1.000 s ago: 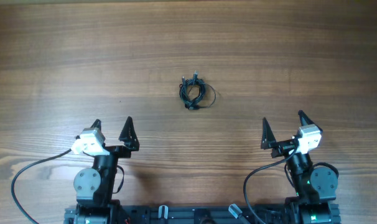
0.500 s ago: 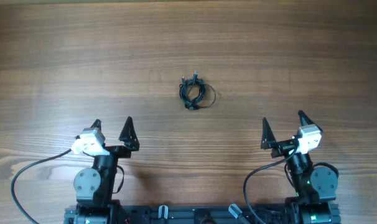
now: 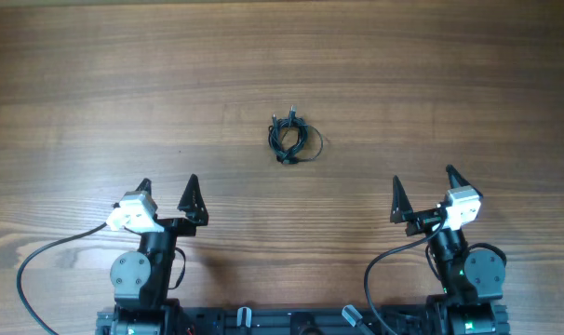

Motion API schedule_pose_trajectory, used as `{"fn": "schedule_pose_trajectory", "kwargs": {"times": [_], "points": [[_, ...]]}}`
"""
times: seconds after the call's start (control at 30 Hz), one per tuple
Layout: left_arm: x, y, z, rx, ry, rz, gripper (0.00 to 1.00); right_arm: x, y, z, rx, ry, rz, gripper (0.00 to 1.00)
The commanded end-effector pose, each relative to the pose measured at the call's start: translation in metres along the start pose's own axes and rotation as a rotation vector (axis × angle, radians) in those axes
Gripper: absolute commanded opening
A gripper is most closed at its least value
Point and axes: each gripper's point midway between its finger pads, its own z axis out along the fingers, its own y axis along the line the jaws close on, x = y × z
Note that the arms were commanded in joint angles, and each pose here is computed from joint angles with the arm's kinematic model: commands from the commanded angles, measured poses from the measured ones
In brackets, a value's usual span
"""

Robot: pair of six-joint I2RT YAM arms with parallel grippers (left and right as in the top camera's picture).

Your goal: Untangle cables

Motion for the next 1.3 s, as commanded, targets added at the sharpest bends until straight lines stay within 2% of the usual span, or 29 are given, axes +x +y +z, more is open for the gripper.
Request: {"fn": "schedule_pose_trajectory", "kwargs": {"times": [0.0,1.27], "points": [[0.0041,-0.0015,0.0005,0.013,0.007,0.024,1.00,0.0001,-0.0029,0.0001,0.017,0.000,-0.012,1.00],[0.0018,-0.0008,0.0005,0.008,-0.003,0.025,1.00,0.0001,-0.0029,0.0001,0.017,0.000,-0.012,1.00]]}}
